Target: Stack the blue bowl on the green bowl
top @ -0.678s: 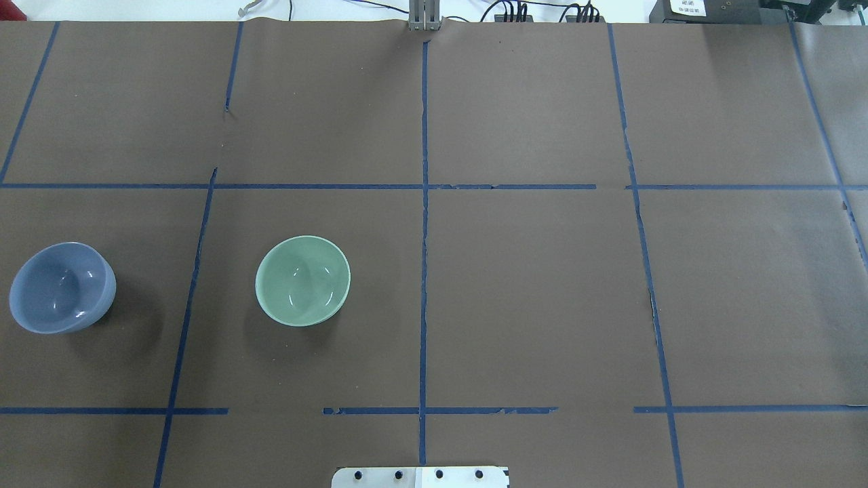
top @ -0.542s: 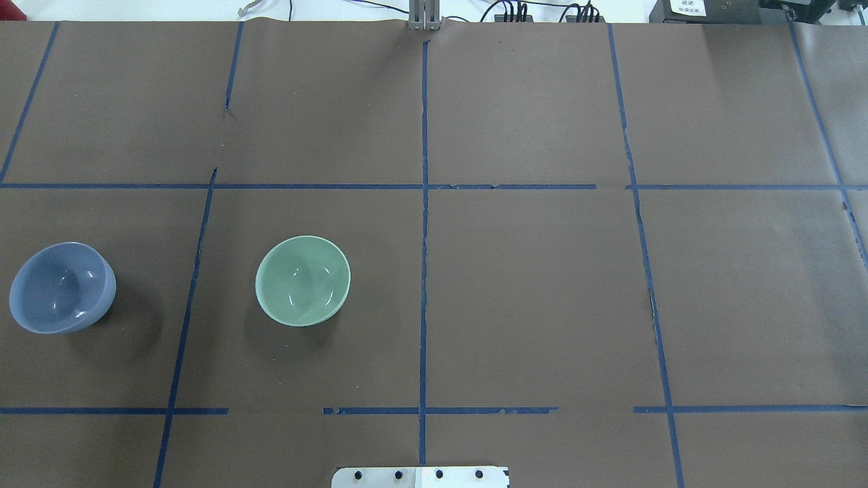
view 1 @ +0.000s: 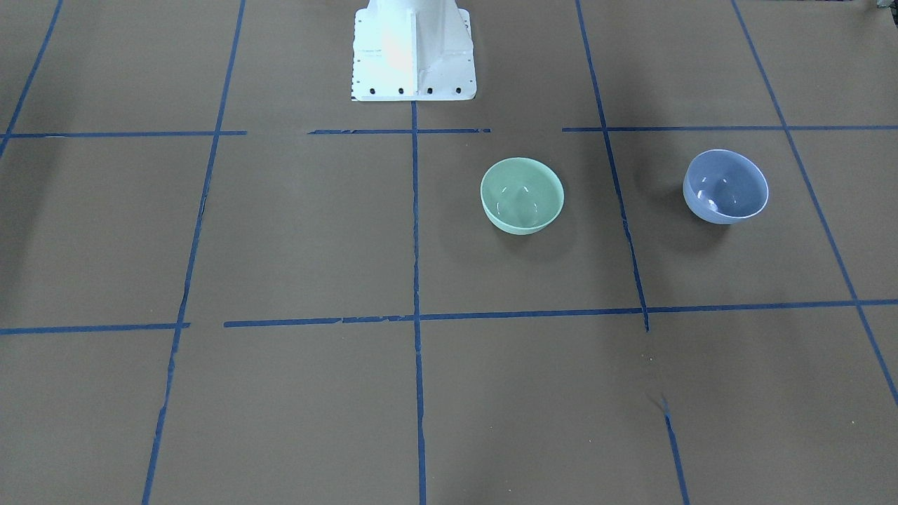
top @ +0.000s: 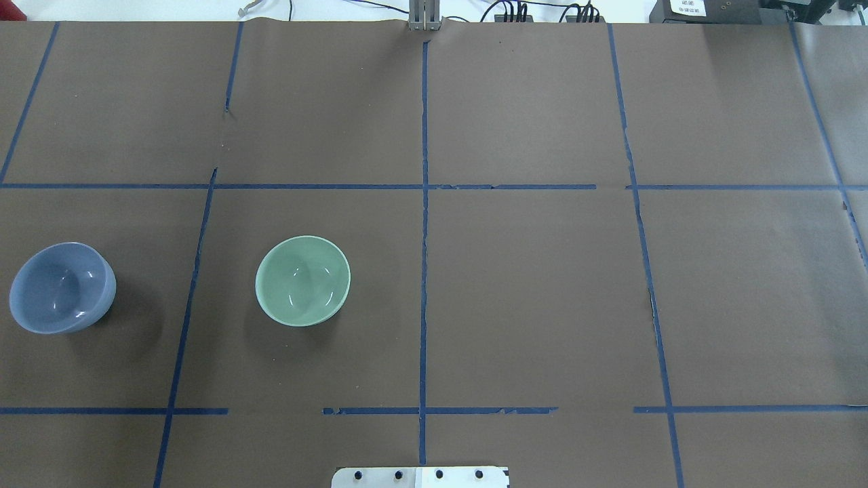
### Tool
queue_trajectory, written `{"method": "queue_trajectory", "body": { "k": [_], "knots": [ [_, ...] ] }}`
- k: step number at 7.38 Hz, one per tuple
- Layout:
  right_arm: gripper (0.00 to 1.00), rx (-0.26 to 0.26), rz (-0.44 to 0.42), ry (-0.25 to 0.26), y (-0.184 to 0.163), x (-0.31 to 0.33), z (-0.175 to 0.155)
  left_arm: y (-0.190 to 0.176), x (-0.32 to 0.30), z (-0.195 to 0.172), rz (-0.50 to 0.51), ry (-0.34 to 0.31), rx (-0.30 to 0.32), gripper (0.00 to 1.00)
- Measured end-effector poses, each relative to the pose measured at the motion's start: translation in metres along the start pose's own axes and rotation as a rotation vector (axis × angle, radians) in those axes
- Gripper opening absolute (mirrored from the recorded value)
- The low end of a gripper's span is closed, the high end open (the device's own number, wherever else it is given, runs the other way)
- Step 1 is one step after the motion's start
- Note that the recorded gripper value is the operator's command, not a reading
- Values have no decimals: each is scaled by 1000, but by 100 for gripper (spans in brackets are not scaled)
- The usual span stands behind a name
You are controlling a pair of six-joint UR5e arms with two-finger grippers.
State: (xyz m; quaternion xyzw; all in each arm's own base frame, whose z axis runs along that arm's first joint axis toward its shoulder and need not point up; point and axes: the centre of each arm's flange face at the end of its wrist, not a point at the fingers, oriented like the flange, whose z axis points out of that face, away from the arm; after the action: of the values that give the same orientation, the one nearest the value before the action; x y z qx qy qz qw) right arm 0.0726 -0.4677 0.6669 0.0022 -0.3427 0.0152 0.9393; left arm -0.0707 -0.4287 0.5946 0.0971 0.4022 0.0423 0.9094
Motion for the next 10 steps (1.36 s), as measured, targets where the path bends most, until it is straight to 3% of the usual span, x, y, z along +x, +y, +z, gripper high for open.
{"method": "queue_trajectory", "body": {
  "k": [2,6,7,8,10],
  "knots": [
    [100,0,0,-1,0,0,0,-10,51,51,-44,4,-19,100],
    [100,0,0,0,0,0,0,26,126,166,-167,23,30,100],
    [100,0,0,0,0,0,0,32,141,179,-184,32,31,43],
    [100,0,0,0,0,0,0,35,150,187,-190,34,33,0],
    [100,0,0,0,0,0,0,38,156,192,-194,32,33,0]
  ]
}}
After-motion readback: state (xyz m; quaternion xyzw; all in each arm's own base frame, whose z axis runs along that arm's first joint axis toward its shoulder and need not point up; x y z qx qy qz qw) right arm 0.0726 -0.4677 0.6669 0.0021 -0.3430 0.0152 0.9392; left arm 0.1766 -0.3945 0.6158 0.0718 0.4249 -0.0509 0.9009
